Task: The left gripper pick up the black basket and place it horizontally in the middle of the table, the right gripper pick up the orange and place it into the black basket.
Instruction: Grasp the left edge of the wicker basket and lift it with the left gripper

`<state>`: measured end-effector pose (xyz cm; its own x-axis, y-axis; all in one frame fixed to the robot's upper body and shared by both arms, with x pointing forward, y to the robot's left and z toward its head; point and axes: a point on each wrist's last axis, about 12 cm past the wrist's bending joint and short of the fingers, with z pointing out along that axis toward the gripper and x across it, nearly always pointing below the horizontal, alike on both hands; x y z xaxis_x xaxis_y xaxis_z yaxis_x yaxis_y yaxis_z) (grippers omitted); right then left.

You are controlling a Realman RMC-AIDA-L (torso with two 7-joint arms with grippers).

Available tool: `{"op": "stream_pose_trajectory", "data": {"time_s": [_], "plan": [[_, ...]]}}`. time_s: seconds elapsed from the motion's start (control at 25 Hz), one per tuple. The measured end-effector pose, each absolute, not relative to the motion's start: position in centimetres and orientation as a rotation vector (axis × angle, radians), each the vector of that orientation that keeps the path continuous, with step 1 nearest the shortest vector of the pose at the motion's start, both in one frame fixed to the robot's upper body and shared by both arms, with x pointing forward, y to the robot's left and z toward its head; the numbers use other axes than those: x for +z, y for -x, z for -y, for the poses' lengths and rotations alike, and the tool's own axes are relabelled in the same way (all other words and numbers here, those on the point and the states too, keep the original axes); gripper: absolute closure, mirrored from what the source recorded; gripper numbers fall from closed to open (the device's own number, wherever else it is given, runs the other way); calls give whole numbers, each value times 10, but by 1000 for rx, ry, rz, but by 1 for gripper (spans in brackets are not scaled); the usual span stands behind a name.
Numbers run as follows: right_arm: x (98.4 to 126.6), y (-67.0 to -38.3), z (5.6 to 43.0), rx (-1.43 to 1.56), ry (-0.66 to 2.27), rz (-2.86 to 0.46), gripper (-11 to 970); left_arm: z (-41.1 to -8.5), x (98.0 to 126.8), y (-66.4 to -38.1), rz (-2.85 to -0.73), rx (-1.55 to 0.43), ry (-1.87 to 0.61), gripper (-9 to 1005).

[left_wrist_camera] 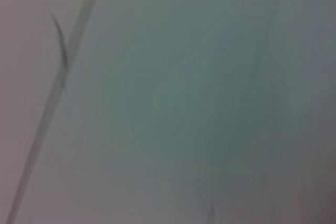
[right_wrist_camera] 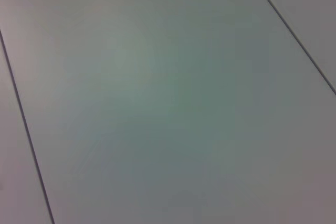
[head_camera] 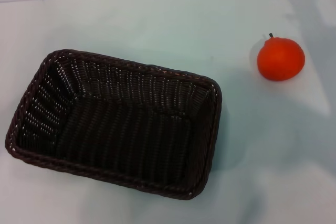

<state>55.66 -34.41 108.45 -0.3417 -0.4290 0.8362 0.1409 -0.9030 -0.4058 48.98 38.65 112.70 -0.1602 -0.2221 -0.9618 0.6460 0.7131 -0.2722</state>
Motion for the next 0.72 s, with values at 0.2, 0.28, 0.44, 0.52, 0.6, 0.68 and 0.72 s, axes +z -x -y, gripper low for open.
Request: {"op": "stream_pose_trajectory", "data": {"time_s": [0.2,0.28,0.44,0.52,0.6,0.68,0.72], "plan": [[1083,-556,346,-2284,1562,-387,14,-381,1152,-497,-1858,-807,-451,217],[1082,-557,346,-2280,1570,-392,15,-377,1158,-501,-1978,-795,-454,216],[1082,-559,345,-2272,1581,-397,15,-363,1163,-513,-2198,-780,-443,214],[1082,-560,344,-2270,1585,-398,15,-357,1164,-520,-2280,-768,-436,213],[1082,-561,344,-2270,1588,-396,15,-350,1163,-527,-2362,-749,-434,212],[1082,-561,344,-2269,1590,-396,14,-343,1162,-532,-2418,-725,-441,212],[1082,-561,344,-2269,1590,-396,14,-339,1162,-535,-2441,-712,-450,213]]}}
